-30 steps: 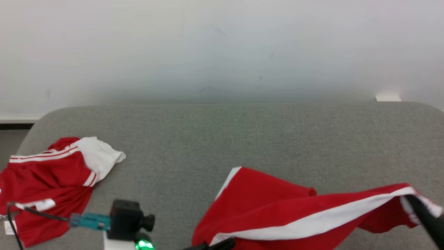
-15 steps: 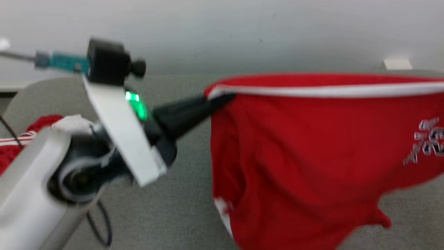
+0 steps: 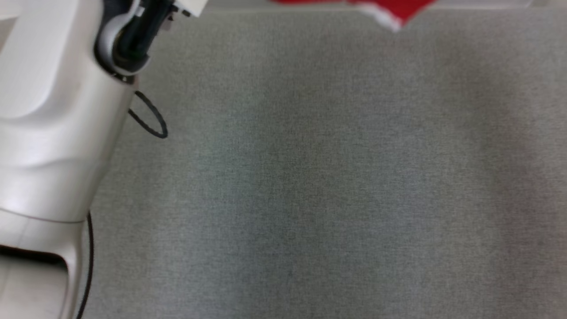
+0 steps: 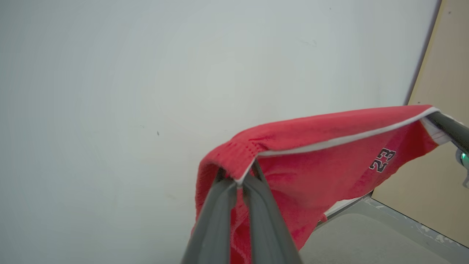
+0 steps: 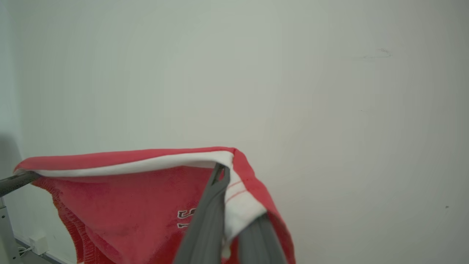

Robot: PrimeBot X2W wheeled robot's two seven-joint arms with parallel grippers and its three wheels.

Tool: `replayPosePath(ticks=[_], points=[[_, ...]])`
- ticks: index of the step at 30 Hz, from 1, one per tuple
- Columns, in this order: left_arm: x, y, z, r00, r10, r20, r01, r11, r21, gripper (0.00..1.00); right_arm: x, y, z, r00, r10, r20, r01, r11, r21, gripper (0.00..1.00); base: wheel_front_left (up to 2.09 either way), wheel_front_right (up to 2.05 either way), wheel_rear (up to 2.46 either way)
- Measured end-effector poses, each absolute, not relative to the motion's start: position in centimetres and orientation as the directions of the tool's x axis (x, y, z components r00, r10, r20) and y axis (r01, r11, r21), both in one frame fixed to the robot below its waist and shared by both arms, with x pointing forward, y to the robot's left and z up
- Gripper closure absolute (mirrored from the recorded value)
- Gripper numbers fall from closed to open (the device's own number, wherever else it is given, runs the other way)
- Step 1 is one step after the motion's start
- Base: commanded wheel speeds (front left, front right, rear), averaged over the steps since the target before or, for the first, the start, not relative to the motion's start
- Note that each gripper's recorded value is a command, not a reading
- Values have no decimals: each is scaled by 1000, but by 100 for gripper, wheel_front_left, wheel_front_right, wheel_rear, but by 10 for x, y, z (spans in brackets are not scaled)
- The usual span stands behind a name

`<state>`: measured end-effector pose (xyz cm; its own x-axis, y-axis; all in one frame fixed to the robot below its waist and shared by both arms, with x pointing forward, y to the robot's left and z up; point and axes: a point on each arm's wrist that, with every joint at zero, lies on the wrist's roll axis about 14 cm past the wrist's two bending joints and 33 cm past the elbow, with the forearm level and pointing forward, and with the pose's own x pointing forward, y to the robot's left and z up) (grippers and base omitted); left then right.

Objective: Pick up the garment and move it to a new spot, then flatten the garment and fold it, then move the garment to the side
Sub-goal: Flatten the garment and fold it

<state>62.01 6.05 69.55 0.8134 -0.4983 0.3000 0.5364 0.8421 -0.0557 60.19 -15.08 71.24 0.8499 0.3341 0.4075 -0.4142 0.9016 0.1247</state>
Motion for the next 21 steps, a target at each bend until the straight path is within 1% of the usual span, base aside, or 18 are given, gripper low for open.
replayPosePath(ticks=[2, 3, 4, 5, 7, 10, 13, 15, 17, 21], points=[[630, 57, 671, 821, -487, 298, 530, 844, -78, 100, 614, -144, 691, 856, 330, 398, -412, 900, 140, 100, 0, 0, 0], [632, 54, 656, 823, -490, 288, 529, 846, -72, 100, 617, -138, 674, 862, 344, 372, -419, 897, 142, 100, 0, 0, 0], [632, 54, 656, 823, -490, 288, 529, 846, -72, 100, 617, -138, 674, 862, 344, 372, -419, 897, 142, 100, 0, 0, 0], [630, 53, 622, 832, -500, 241, 526, 848, -56, 100, 616, -130, 634, 876, 370, 311, -430, 890, 153, 100, 0, 0, 0], [617, 50, 582, 841, -516, 165, 532, 843, -77, 100, 602, -123, 589, 887, 409, 216, -445, 882, 156, 100, 0, 0, 0], [582, 40, 530, 825, -563, 57, 566, 819, -92, 100, 566, -124, 532, 889, 451, 83, -458, 868, 193, 100, 0, 0, 0], [539, 32, 492, 795, -607, -26, 594, 786, -171, 100, 523, -130, 490, 874, 485, -36, -466, 855, 228, 100, 0, 0, 0], [508, 33, 469, 777, -624, -82, 596, 771, -222, 100, 496, -138, 472, 864, 494, -95, -459, 852, 252, 100, 0, 0, 0], [482, 39, 453, 762, -635, -128, 595, 764, -247, 100, 469, -143, 459, 848, 510, -146, -462, 845, 270, 100, 0, 0, 0], [431, 47, 440, 748, -641, -172, 571, 754, -325, 100, 412, -148, 440, 811, 532, -243, -456, 835, 307, 100, 0, 0, 0]])
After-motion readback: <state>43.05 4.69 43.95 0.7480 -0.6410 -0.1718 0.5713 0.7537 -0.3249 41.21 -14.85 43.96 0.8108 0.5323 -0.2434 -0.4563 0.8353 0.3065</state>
